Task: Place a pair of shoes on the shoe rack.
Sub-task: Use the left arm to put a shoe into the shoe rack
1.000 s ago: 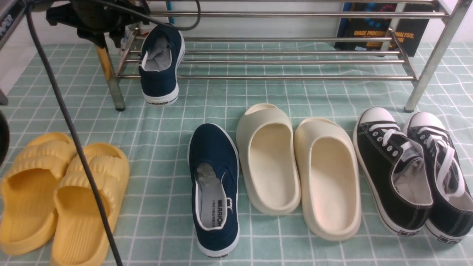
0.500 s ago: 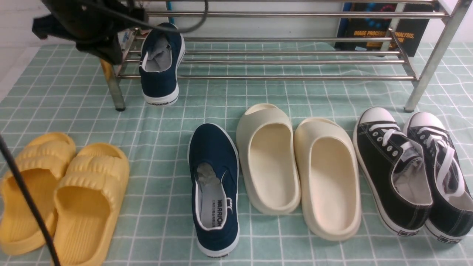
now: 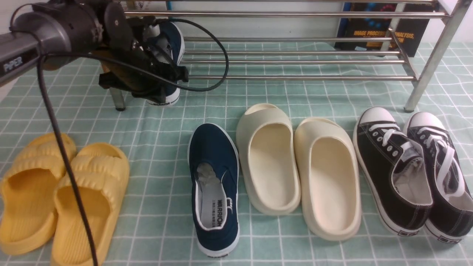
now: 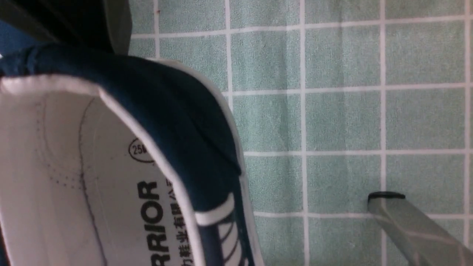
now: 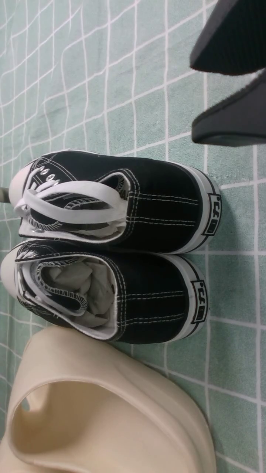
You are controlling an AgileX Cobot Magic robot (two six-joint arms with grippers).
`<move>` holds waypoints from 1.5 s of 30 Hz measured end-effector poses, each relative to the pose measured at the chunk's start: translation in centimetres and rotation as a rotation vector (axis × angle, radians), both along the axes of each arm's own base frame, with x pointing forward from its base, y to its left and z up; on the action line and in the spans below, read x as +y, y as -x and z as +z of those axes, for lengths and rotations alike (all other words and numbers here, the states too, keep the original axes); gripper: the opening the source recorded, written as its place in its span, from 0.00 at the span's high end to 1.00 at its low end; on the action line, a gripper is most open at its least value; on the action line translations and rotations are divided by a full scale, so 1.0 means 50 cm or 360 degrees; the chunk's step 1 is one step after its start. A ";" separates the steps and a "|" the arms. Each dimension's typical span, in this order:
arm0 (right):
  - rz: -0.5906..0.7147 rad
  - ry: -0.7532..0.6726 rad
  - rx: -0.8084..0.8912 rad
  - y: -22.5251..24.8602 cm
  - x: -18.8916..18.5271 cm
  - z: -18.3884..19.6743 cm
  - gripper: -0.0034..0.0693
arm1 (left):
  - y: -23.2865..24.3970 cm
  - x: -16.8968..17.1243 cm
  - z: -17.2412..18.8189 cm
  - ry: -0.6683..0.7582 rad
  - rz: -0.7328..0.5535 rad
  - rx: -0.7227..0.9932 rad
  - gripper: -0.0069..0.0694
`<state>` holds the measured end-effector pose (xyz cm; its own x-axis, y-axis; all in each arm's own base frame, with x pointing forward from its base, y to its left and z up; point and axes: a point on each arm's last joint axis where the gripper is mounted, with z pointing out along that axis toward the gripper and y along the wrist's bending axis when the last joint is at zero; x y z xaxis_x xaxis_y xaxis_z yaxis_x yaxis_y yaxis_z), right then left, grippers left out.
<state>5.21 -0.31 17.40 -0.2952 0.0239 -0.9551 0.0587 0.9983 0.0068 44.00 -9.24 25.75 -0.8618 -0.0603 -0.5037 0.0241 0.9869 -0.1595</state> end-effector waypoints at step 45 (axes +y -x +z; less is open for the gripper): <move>-0.0002 -0.0006 0.0000 0.000 0.000 0.000 0.62 | 0.052 0.036 0.196 -0.0139 0.0163 0.0000 0.41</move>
<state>5.21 -0.31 17.40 -0.2949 0.0278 -0.9551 0.0599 0.9982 0.0106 41.41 -7.46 35.53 -0.8532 -0.1042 -0.5111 -0.0777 0.9943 -0.0730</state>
